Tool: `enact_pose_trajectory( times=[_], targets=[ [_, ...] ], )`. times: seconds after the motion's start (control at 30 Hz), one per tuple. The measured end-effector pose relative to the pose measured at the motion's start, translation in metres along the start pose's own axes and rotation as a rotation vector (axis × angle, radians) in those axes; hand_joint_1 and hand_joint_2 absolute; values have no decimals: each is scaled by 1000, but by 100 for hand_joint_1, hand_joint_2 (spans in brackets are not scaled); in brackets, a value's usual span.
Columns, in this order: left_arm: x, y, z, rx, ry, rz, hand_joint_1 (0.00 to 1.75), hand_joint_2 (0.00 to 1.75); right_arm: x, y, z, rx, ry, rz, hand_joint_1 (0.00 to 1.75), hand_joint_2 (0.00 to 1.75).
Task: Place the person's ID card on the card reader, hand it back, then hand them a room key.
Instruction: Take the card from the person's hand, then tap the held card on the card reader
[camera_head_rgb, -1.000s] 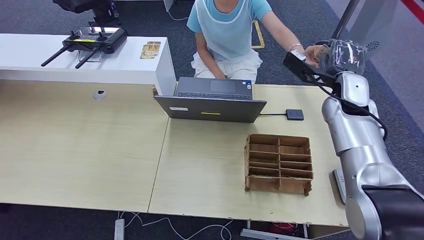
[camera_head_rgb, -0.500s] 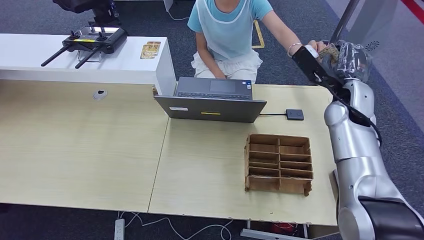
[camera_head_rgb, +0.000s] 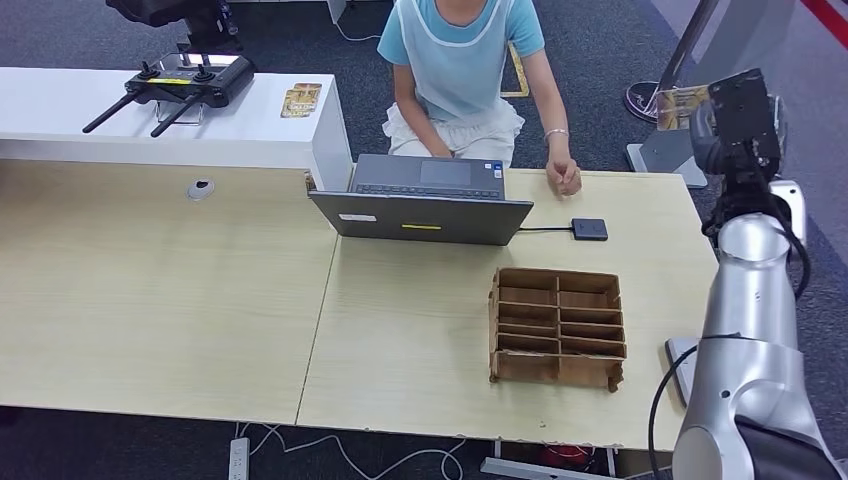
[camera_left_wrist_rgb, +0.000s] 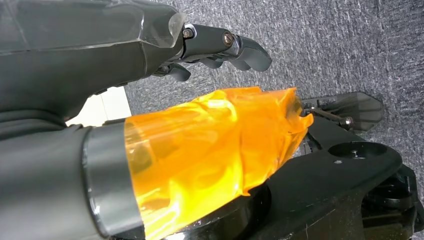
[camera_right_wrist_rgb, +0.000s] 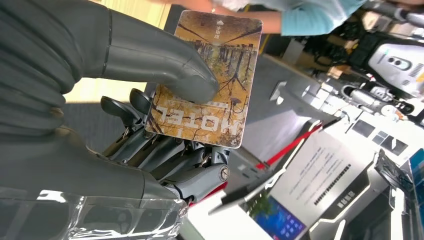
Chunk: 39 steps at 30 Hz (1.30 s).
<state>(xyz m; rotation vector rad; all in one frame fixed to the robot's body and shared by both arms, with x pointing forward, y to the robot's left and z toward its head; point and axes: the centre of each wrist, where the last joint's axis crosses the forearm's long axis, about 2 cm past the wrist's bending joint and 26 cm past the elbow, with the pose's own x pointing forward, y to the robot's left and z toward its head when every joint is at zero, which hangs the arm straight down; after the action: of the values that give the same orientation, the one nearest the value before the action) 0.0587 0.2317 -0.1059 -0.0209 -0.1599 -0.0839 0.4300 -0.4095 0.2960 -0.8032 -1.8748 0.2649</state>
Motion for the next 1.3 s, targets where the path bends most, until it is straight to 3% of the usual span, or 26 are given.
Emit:
enact_pose_trajectory(
  times=[0.17,0.57,0.73,1.0,1.3],
  targets=[
    [-1,0,0,1,1,7,0,0,-21,-14,10,-16,36,-169,175,175],
    [-2,1,0,2,9,22,0,0,-70,-32,44,-63,142,-382,175,175],
    [-2,2,0,4,10,41,0,0,-91,-38,65,-22,169,-409,175,175],
    [-4,5,0,8,10,71,0,0,-133,-53,106,161,203,-408,175,175],
    [-6,6,0,8,10,76,0,0,-163,-67,144,228,268,-451,175,175]
  ],
)
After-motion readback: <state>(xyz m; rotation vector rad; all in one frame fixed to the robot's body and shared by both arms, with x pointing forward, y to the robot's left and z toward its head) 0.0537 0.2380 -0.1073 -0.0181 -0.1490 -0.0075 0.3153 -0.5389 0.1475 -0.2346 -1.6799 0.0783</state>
